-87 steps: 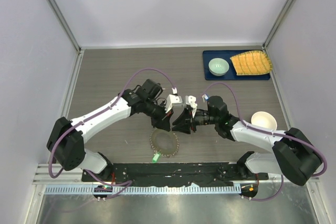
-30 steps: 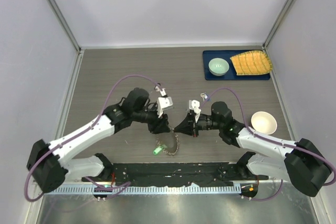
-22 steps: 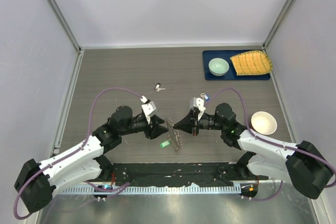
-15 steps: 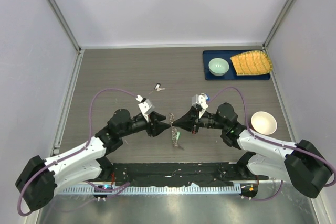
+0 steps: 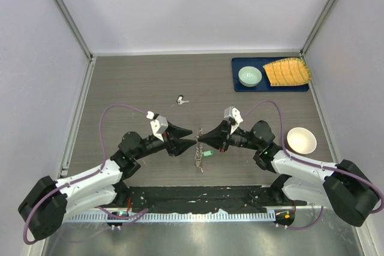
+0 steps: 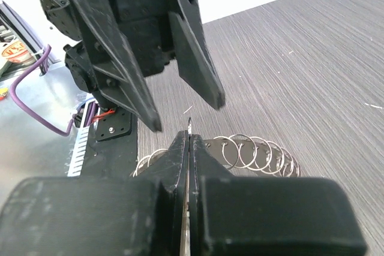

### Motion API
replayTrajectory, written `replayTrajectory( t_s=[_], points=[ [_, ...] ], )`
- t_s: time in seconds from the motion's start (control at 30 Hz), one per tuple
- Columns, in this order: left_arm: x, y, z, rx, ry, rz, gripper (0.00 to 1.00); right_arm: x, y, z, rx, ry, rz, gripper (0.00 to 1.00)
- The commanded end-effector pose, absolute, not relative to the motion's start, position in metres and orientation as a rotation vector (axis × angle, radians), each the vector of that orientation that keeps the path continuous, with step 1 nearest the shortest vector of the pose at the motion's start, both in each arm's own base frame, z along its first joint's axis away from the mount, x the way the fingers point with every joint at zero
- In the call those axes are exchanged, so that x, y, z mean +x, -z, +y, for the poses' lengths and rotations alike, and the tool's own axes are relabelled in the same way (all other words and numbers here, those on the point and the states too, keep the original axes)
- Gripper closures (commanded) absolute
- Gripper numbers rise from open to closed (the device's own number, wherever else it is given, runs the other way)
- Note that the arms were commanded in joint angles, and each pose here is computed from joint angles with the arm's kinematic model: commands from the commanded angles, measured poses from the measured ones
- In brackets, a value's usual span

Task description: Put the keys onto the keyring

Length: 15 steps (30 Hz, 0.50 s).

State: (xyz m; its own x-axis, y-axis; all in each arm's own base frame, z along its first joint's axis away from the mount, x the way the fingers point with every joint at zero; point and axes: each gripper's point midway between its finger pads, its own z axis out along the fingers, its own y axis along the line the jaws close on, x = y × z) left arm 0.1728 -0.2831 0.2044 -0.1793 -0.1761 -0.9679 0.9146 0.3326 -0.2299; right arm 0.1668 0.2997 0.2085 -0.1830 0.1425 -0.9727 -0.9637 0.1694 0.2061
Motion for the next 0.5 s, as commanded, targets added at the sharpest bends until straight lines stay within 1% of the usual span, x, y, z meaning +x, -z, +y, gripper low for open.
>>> replayTrajectory(
  t_s=[0.0, 0.1, 0.37, 0.47],
  points=[
    [0.16, -0.245, -0.283, 0.748, 1.202, 1.203, 0.5, 0.17, -0.231, 0.299, -0.835, -1.263, 1.249, 0.99],
    [0.16, -0.247, -0.284, 0.748, 1.206, 1.179, 0.5, 0.166, -0.234, 0.3, -0.845, -1.285, 1.234, 0.99],
    [0.168, -0.237, -0.279, 0.688, 1.178, 1.207, 0.5, 0.167, -0.24, 0.296, -0.814, -1.271, 1.224, 0.99],
    [0.169, -0.233, -0.278, 0.679, 1.173, 1.22, 0.53, 0.166, -0.241, 0.295, -0.812, -1.273, 1.224, 0.99]
  ],
)
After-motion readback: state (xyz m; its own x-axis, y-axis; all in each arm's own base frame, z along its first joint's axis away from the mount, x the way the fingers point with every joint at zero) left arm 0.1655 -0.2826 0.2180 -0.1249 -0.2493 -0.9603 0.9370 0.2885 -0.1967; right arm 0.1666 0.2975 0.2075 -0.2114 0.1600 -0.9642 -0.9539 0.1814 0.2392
